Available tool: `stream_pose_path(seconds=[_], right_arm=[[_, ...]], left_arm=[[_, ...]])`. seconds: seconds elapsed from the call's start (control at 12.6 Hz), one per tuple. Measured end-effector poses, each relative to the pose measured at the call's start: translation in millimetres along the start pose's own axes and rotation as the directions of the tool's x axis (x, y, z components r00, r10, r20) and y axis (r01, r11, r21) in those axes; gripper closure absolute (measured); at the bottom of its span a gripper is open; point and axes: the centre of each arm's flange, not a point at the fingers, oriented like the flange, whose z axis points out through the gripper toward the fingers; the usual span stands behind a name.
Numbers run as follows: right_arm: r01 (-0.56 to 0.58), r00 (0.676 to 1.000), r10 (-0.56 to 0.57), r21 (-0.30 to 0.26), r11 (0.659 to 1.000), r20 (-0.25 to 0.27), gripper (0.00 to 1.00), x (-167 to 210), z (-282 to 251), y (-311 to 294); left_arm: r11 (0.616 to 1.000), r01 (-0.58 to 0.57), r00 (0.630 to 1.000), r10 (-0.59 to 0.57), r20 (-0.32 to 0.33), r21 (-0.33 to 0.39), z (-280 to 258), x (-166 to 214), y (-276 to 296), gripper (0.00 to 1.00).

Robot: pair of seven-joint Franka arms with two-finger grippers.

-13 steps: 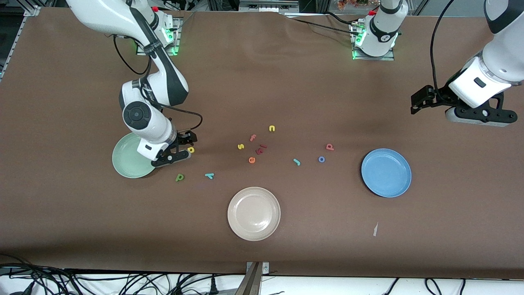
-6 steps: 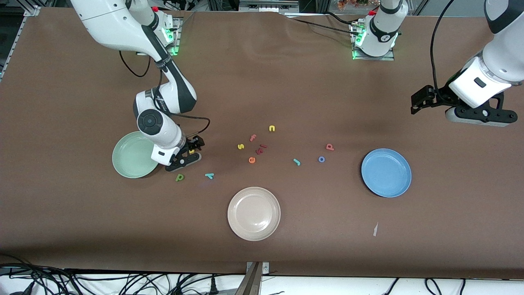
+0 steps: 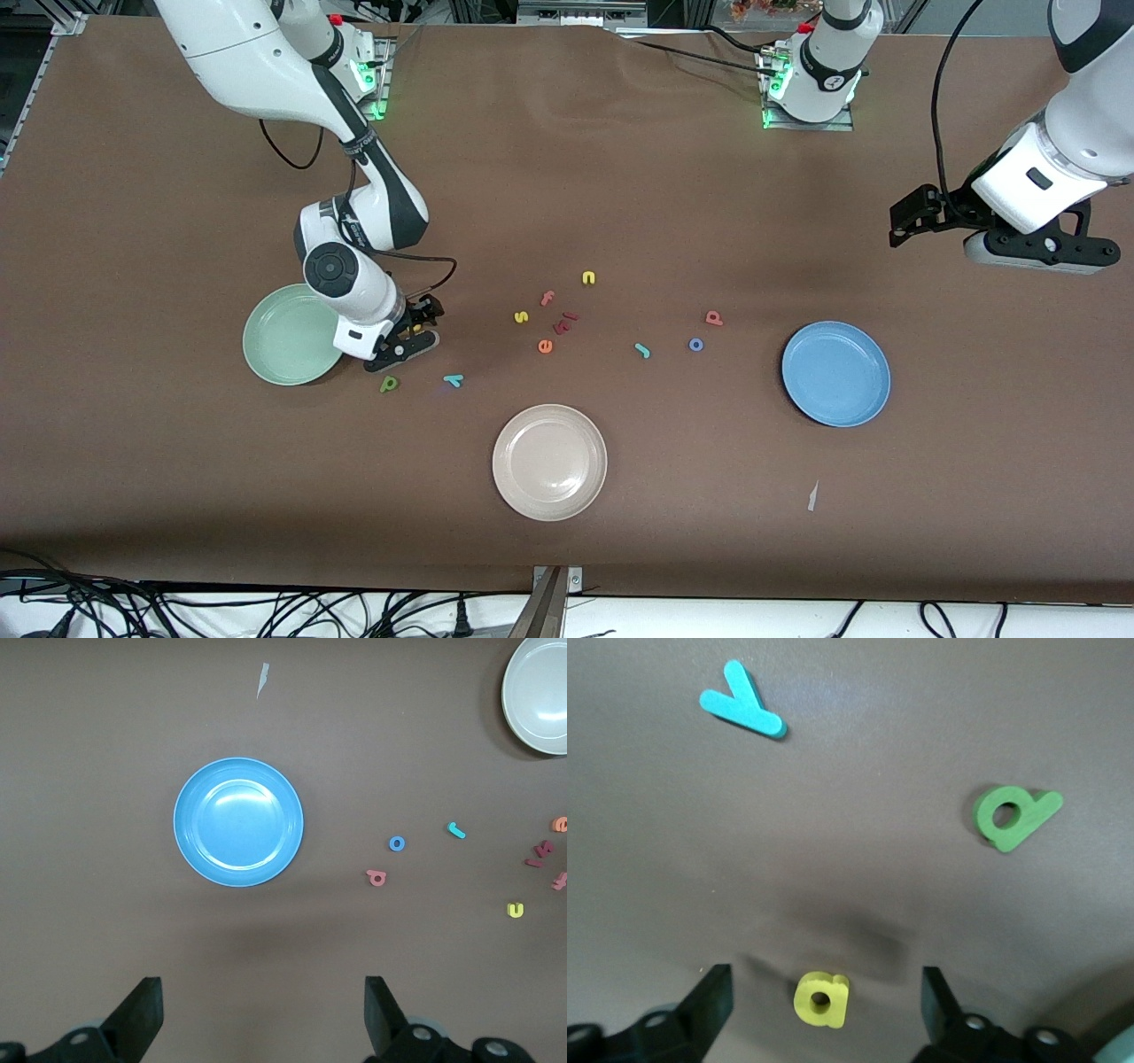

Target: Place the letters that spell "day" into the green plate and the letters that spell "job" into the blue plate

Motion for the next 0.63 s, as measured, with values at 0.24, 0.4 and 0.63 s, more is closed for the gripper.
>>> stream_pose_path(seconds=[0.24,0.4,0.63], right_arm=[[-0.001,1.000,0.001,-0.003,1.000,-0.026,0.19,-10,13,-1],[-0.010,0.999,0.010,-0.004,1.000,-0.039,0.26,-12,12,-1],[-0.032,0.998,0.032,-0.003,0.999,-0.049,0.44,-11,6,0]], left_arm=[[1.000,0.000,1.000,0.000,0.000,0.000,0,0,0,0.00],[1.000,0.003,1.000,-0.003,0.000,0.000,0,0,-2,0.00],[1.000,0.004,1.000,-0.004,0.000,0.000,0,0,-2,0.00]])
